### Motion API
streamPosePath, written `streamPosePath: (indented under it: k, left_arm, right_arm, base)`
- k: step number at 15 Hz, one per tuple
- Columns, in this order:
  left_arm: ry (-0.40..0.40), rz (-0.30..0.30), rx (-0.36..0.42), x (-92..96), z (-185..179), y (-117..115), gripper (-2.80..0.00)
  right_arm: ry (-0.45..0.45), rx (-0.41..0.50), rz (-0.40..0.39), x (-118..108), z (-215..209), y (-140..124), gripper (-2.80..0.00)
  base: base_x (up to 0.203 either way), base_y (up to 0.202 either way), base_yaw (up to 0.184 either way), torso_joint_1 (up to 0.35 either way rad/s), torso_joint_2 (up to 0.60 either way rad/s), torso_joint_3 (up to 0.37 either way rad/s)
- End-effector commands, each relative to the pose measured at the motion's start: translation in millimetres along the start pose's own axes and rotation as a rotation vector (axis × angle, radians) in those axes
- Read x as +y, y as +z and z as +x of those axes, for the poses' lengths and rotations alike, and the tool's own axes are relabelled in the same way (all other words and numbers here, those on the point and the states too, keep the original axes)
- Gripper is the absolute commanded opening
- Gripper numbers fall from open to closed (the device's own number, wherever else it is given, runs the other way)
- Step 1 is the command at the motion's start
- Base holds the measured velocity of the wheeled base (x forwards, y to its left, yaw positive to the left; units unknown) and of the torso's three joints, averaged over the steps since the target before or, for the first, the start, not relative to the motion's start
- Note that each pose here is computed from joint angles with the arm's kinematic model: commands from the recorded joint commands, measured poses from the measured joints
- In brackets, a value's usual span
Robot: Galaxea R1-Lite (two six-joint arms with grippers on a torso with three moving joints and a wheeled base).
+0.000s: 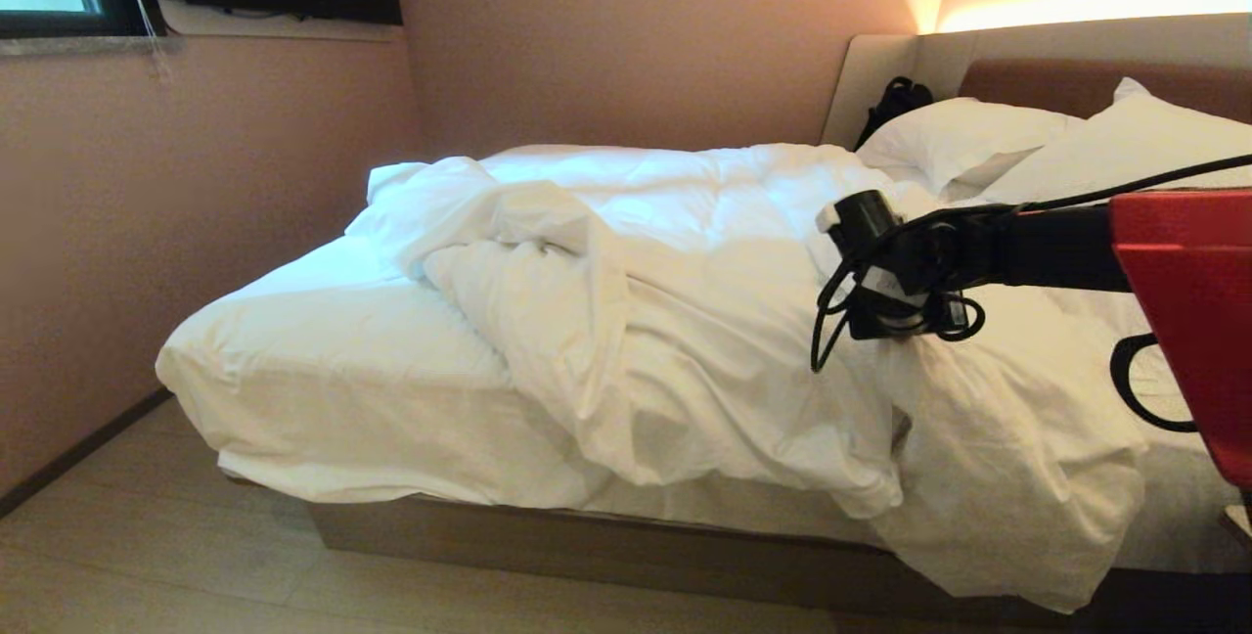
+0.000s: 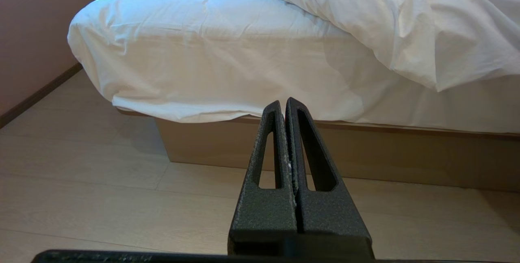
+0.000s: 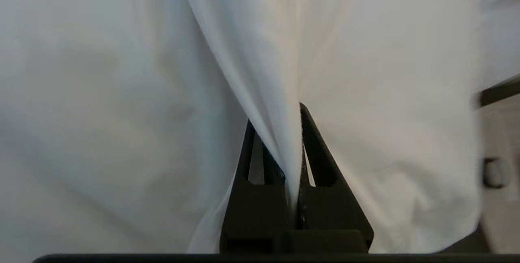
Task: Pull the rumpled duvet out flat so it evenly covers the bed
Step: Flatten the corners of the folded blanket
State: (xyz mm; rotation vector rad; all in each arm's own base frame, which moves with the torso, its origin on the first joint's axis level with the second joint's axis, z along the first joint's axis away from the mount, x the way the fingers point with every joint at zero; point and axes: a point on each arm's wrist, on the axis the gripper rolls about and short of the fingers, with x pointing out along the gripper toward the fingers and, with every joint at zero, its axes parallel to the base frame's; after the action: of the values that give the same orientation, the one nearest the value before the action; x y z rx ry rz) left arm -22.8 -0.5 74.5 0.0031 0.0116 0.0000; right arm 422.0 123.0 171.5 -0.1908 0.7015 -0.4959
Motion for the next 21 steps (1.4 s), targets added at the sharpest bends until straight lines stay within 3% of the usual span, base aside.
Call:
streamPosePath:
  k: [1,2,3,8,11,13,16,18,21]
  left_arm:
    - [0.0,0.0,0.002,0.0,0.1,-0.1,-2.8]
    - [0.0,0.0,0.001,0.0,0.0,0.2,-2.8]
    - [0.0,0.0,0.0,0.0,0.0,0.2,-2.8]
    - [0.0,0.0,0.002,0.0,0.1,-0.2,-2.8]
    - [0.0,0.0,0.001,0.0,0.1,0.1,-2.8]
    - [0.0,0.0,0.0,0.0,0.0,0.2,-2.8]
    - [0.0,0.0,0.002,0.0,0.1,-0.2,-2.8]
    - [0.0,0.0,0.002,0.0,0.1,-0.2,-2.8]
    - [0.0,0.0,0.001,0.0,0.1,0.1,-2.8]
  right_arm:
    - [0.083,0.112,0.03,6.5,7.6,-14.0,-2.8]
    - [0.11,0.138,0.024,7.3,7.4,-16.5,-2.8]
    - [0.115,0.138,0.016,9.3,5.5,-17.3,0.0]
    - [0.116,0.188,0.014,0.6,-16.1,-19.6,0.0]
    - [0.185,0.209,0.007,-9.0,-42.4,-17.4,0.0]
    - [0.284,0.191,0.017,-27.0,-81.8,-11.3,0.0]
    - [0.47,0.166,0.032,-67.0,-140.3,-12.3,0.0]
    - [0.586,0.148,0.059,-113.7,-168.2,-18.0,0.0]
    - [0.678,0.168,0.094,-186.8,-158.1,-41.6,0.0]
  base:
    - [0.0,0.0,0.0,0.0,0.0,0.0]
    - [0.0,0.0,0.0,0.0,0.0,0.0]
    - [0.0,0.0,0.0,0.0,0.0,0.0]
    - [0.0,0.0,0.0,0.0,0.0,0.0]
    - [0.0,0.0,0.0,0.0,0.0,0.0]
    - [0.0,0.0,0.0,0.0,0.0,0.0]
    - [0.0,0.0,0.0,0.0,0.0,0.0]
    - [0.0,0.0,0.0,0.0,0.0,0.0]
    - [0.0,0.0,0.0,0.0,0.0,0.0]
